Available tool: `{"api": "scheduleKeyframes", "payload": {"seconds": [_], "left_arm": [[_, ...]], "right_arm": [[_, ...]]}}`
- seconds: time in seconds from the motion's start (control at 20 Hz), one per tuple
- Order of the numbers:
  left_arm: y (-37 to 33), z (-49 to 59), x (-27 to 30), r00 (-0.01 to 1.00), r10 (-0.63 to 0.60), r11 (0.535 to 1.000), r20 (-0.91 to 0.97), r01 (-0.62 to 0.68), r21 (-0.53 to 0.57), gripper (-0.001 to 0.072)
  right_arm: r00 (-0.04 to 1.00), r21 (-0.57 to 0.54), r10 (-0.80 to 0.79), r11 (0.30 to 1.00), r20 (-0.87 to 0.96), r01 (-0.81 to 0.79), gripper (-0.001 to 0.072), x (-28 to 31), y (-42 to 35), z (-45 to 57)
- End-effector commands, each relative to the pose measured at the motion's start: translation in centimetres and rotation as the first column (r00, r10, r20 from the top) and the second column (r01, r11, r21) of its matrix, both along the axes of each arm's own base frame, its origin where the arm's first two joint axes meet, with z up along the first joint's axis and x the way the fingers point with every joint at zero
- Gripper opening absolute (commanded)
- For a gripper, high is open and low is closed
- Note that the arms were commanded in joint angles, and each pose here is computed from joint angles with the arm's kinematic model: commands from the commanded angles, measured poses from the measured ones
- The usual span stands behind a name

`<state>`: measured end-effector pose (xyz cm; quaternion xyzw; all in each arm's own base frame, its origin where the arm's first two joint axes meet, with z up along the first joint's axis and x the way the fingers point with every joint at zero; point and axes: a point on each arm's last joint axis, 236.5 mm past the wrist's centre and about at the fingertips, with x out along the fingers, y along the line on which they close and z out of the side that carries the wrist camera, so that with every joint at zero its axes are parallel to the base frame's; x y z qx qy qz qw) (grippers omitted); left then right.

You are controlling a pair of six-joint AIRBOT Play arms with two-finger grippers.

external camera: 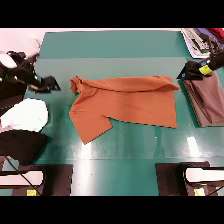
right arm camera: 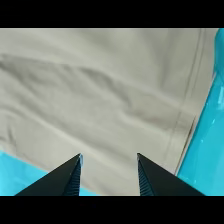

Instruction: Fold the shirts.

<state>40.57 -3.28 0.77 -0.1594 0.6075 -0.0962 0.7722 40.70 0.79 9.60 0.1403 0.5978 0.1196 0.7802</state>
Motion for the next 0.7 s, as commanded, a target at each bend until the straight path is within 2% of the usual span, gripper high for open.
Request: {"api": "scheduleKeyframes", "payload": {"seconds": [0.0,0.15,0.35,0.4,0.5,0.6,0.65], "left_arm": [[-2.1,-5.9,-5.7,0.992,-0.006,0.994,-0.123,-0.008,-0.111,0.0615],[-4.4,-8.6,-7.3,0.990,0.011,0.981,-0.140,-0.038,-0.192,0.0615],[-8.0,-9.4,-7.1,0.995,-0.067,0.985,-0.077,0.053,-0.166,0.0614],[-8.6,-9.4,-6.8,0.996,-0.052,0.986,-0.072,0.040,-0.161,0.0577],[-9.7,-9.0,-6.8,0.996,-0.056,0.983,-0.076,0.042,-0.177,0.0283],[-9.9,-7.8,-6.5,0.994,-0.083,0.980,-0.068,0.069,-0.186,0.0026],[-10.0,-7.0,-6.2,0.993,-0.102,0.978,-0.060,0.089,-0.188,0.0026]], "right_arm": [[1.000,0.014,-0.019,1.000,0.017,0.019,0.0376,-2.3,0.5,-0.4],[1.000,0.015,-0.026,1.000,0.015,0.026,0.0376,-3.5,0.9,-1.0],[1.000,0.018,-0.012,1.000,0.002,0.012,0.0376,-4.1,1.4,-1.2],[1.000,0.017,-0.012,1.000,0.001,0.012,0.0376,-4.1,1.5,-1.2],[1.000,0.011,-0.013,1.000,-0.010,0.013,0.0375,-4.4,1.2,-1.3],[0.998,0.014,-0.032,0.999,-0.048,0.033,0.0375,-5.2,0.2,-1.8],[0.996,0.019,-0.052,0.998,-0.077,0.054,0.0375,-5.9,-0.6,-2.3]]}}
